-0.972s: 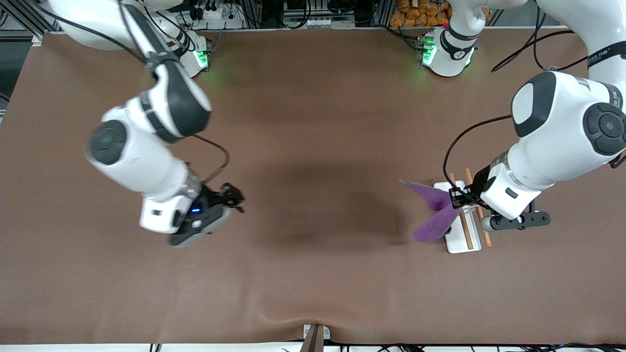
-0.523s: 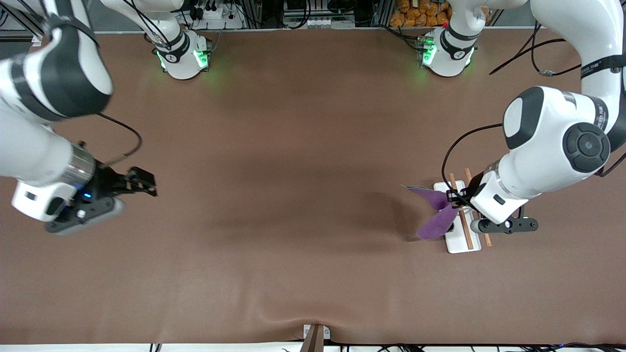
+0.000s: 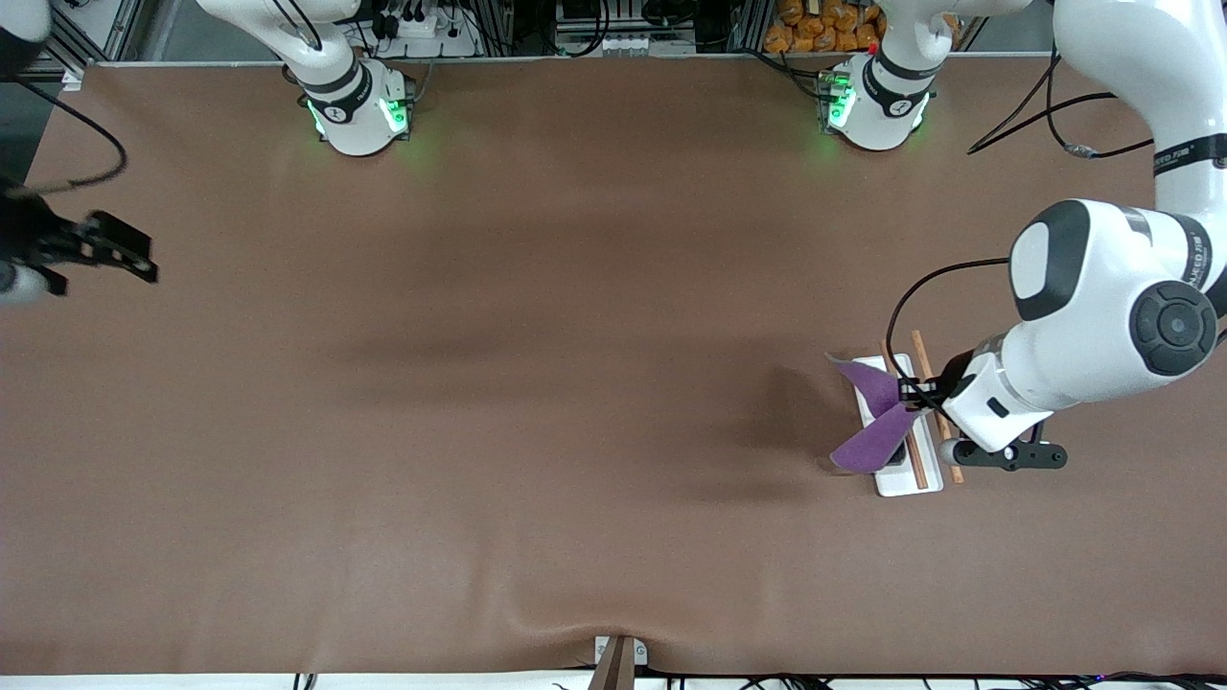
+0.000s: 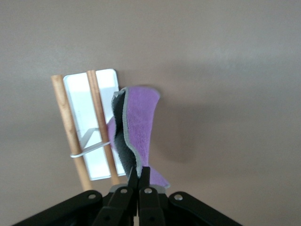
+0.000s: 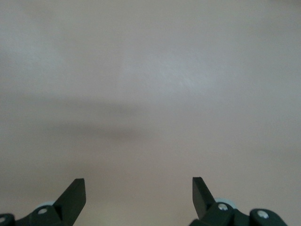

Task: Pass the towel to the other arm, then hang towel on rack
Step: 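Drape the towel over the wooden rods with the left gripper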

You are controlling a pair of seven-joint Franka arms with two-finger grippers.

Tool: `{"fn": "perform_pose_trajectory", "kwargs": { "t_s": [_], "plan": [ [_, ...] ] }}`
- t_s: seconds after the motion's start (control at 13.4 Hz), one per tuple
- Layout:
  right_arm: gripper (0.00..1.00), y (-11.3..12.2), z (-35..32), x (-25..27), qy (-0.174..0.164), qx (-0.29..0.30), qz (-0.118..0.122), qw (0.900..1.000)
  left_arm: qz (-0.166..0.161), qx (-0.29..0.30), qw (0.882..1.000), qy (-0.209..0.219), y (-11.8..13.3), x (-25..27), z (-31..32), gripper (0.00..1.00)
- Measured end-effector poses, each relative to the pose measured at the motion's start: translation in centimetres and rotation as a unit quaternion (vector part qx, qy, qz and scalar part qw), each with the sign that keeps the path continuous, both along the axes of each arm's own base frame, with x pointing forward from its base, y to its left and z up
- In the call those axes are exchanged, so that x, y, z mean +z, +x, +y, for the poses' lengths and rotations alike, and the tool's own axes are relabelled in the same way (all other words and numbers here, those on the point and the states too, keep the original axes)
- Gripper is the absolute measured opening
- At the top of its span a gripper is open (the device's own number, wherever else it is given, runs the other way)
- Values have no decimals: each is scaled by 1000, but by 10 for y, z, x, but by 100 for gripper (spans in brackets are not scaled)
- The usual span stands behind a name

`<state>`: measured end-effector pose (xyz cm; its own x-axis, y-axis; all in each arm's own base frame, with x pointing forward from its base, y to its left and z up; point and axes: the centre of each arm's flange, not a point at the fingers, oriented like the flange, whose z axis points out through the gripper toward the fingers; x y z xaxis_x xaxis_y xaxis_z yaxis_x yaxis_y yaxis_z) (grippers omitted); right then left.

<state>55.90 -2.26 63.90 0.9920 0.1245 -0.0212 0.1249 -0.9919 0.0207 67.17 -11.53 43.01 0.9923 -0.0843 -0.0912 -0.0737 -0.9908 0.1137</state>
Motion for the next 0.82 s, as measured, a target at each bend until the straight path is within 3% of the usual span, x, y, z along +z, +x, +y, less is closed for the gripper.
{"fn": "perform_pose_trajectory", "kwargs": {
  "t_s": [0.37, 0.82],
  "plan": [
    [100, -25, -15, 17, 0, -78, 16, 997, 25, -71, 997, -16, 0, -17, 98, 2],
    [100, -30, -3, 19, 2, -81, 26, 996, 27, -110, 993, -32, -1, -34, 166, 2]
  ]
}}
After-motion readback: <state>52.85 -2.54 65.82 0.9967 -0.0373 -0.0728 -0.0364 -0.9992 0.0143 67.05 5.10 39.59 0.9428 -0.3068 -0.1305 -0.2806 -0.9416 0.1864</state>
